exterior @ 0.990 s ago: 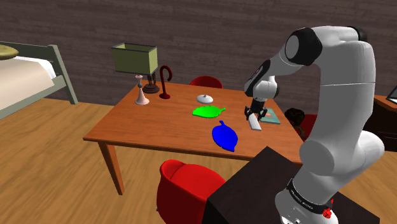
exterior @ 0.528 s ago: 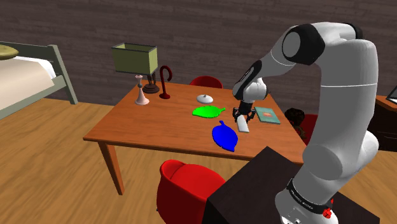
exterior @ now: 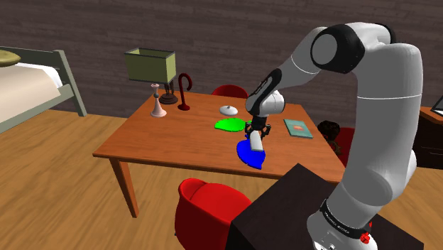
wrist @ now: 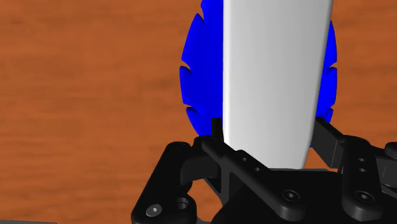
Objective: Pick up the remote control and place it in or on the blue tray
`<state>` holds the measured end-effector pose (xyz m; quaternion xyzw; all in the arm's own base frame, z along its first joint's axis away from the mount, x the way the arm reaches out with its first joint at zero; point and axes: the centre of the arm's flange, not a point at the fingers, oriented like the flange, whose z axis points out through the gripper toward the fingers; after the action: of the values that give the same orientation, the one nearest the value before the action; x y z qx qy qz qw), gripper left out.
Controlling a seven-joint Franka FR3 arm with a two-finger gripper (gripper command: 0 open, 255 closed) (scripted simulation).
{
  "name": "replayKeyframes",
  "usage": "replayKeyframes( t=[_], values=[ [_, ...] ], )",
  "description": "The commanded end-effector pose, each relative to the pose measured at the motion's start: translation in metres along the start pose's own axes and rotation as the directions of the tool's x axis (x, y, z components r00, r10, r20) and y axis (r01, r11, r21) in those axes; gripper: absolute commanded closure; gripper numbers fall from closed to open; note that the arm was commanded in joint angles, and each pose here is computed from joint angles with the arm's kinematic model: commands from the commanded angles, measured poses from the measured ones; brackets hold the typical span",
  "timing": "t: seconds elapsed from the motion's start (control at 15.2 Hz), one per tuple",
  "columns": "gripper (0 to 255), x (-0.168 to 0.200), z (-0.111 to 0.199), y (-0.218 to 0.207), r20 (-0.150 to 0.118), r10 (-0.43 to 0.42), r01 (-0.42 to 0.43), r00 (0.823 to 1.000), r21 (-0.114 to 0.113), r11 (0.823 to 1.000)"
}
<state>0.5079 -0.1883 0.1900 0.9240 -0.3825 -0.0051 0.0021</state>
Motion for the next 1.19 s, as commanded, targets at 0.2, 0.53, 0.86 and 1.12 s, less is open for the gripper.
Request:
replayKeyframes(
  t=[0.2, 0.53, 0.86, 1.12],
  values=[
    [255, -0.002, 0.024, -0.008, 0.0, 0.001, -0.001, 1.0, 0.0, 1.0],
    [255, -0.002, 0.05, -0.009, 0.0, 0.001, -0.001, 1.0, 0.0, 1.0],
    [255, -0.002, 0.07, -0.009, 0.0, 0.001, -0.001, 1.0, 0.0, 1.0],
    [255, -0.002, 0.07, -0.009, 0.0, 0.001, -0.001, 1.0, 0.0, 1.0]
  ],
)
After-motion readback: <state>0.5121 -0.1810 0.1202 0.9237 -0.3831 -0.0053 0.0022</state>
